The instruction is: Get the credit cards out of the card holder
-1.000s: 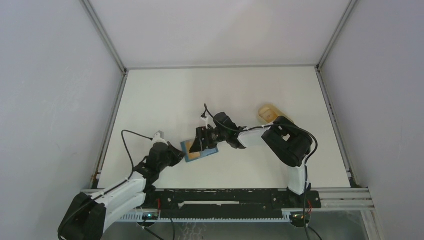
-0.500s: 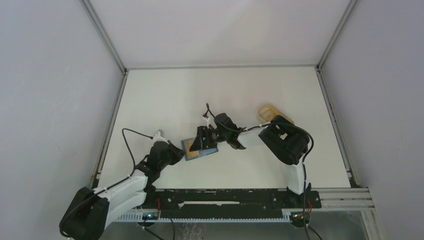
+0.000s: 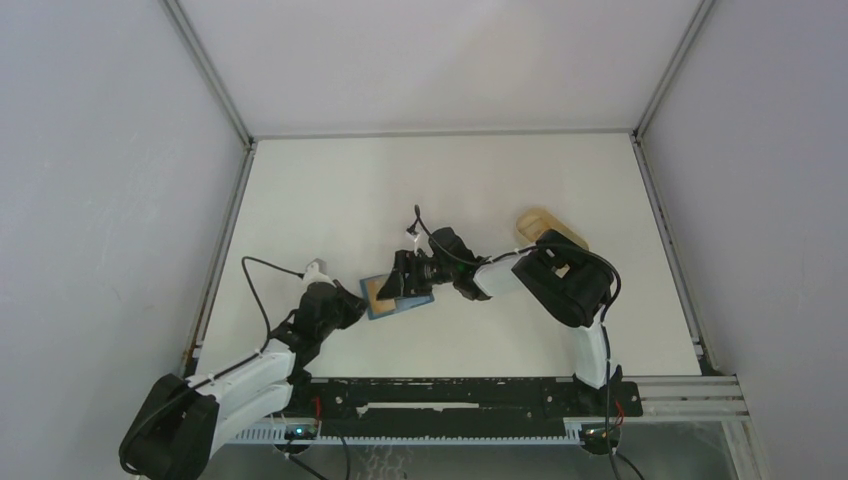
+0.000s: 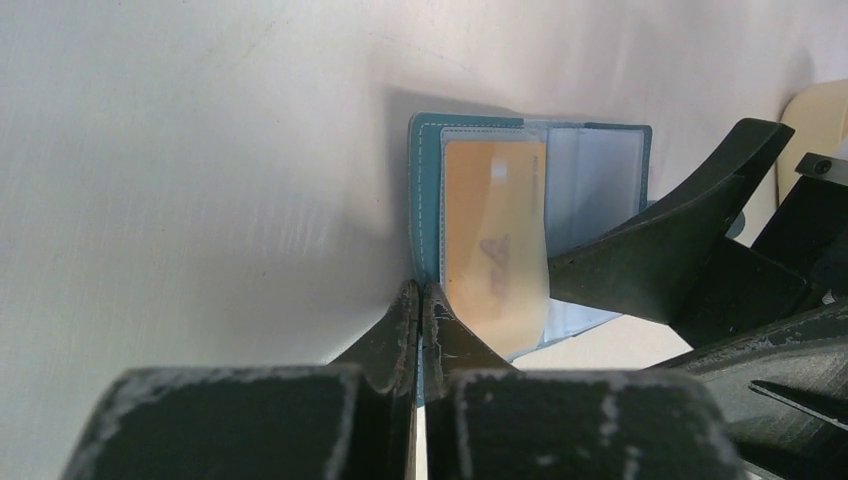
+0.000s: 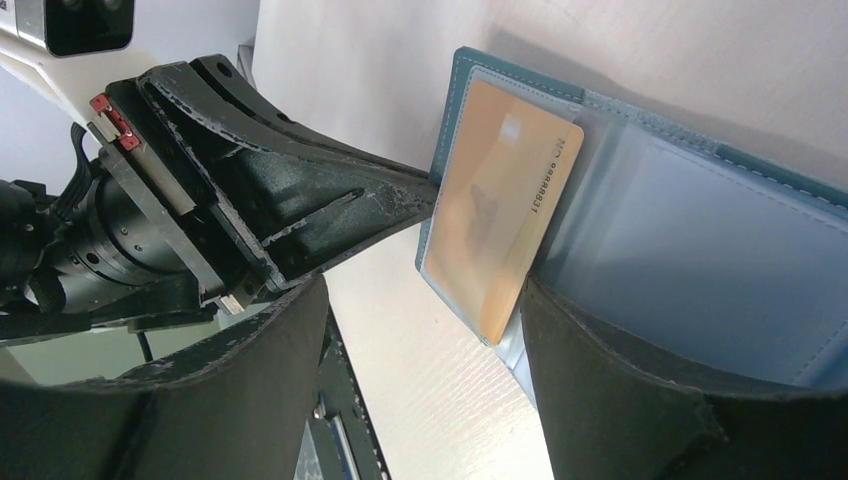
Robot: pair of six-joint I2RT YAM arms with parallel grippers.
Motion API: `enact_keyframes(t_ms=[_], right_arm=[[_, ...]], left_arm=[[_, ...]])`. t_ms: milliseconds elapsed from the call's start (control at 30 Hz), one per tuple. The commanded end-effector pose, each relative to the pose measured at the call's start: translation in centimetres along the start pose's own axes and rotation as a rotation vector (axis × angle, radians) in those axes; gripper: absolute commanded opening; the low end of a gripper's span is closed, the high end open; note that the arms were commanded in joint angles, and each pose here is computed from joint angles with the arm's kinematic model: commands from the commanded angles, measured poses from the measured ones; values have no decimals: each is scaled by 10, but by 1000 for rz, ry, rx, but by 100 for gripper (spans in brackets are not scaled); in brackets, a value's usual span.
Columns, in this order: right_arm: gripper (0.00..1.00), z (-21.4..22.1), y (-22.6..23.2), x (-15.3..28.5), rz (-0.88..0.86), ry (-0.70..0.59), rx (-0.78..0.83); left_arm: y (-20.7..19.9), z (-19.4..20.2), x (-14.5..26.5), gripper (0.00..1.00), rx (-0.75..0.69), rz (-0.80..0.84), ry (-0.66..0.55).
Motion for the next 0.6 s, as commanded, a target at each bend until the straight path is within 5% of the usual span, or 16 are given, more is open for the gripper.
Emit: enact_keyframes(t_ms=[0,333,567], right_arm=[[78,19,33,-5,-127,47,98],[72,30,64,0,-366,117,113],[71,29,47,-8,-312,103,51]], left_arm=[[9,12,2,0,-28,-30,50],[10,11,3,0,-31,-30,50],[9,9,4,0,-33,-32,45]])
Point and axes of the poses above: each gripper's point midway between its finger pads, its own x axis back along the fingers, its own y axis along the line the jaws close on, z = x × y, the point moved 5 cm from there along x, back along the fingers, and after that the axes turned 13 degrees about -x, right-handed, at the moved point
